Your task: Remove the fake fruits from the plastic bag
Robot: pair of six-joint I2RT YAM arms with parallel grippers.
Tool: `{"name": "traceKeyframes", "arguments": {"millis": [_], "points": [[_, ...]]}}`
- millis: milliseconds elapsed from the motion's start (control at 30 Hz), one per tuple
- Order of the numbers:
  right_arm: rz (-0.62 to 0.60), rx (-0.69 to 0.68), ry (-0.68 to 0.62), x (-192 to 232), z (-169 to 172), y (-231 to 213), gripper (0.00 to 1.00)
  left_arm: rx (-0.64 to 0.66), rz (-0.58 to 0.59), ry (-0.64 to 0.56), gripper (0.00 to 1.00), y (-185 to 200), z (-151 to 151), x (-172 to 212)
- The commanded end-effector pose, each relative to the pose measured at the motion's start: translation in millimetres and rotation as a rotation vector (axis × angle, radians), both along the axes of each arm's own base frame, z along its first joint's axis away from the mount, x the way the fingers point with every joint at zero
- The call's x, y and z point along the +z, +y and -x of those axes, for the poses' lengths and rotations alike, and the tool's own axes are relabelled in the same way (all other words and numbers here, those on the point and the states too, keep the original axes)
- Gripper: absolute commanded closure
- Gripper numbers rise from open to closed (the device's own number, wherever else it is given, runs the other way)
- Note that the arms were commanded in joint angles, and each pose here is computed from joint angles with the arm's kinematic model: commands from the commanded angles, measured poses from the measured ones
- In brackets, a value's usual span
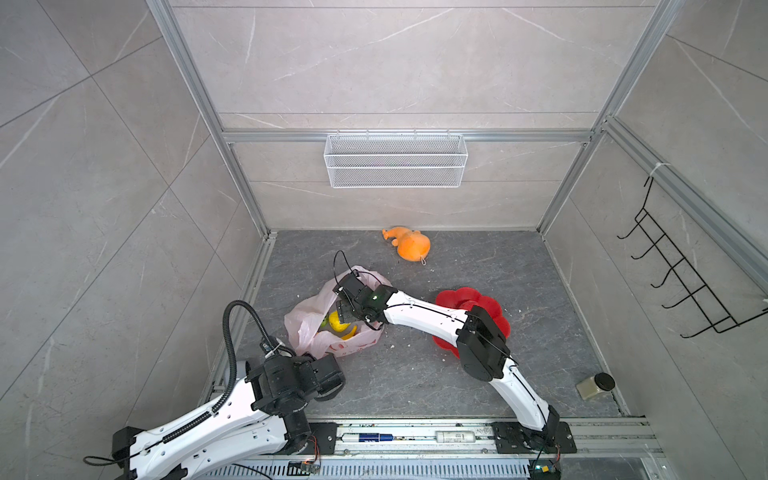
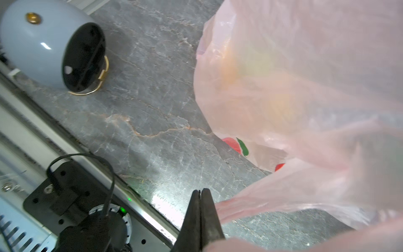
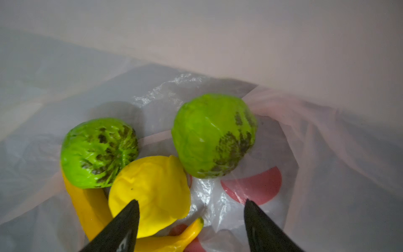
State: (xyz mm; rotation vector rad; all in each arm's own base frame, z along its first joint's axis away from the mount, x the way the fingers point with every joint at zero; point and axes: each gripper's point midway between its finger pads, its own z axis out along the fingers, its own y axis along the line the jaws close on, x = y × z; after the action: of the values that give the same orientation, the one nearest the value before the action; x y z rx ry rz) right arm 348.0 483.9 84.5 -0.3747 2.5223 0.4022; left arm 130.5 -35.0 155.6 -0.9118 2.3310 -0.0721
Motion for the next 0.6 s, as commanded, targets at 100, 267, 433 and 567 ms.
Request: {"name": "traceKeyframes", "arguments": {"millis": [100, 267, 433, 567], "points": [[-0.072, -0.083, -0.031, 17.3, -15.9, -6.4, 0.20, -0.159, 0.003, -0.125, 1.00, -12.1, -15.7, 18.7], [-0.109, -0.088, -0.039, 26.1, -15.3, -7.3, 0.20, -0.304, 0.049, -0.173, 1.00, -33.9, -20.5, 23.1], [-0.136, -0.064, -0.015, 23.9, -4.7, -10.5, 0.19, -0.398, 0.104, -0.164, 1.00, -44.6, -13.8, 30.0], [-0.152, -0.032, -0.002, 20.7, 8.1, -17.6, 0.19, -0.422, 0.163, -0.155, 1.00, -50.9, -8.7, 42.5]]}}
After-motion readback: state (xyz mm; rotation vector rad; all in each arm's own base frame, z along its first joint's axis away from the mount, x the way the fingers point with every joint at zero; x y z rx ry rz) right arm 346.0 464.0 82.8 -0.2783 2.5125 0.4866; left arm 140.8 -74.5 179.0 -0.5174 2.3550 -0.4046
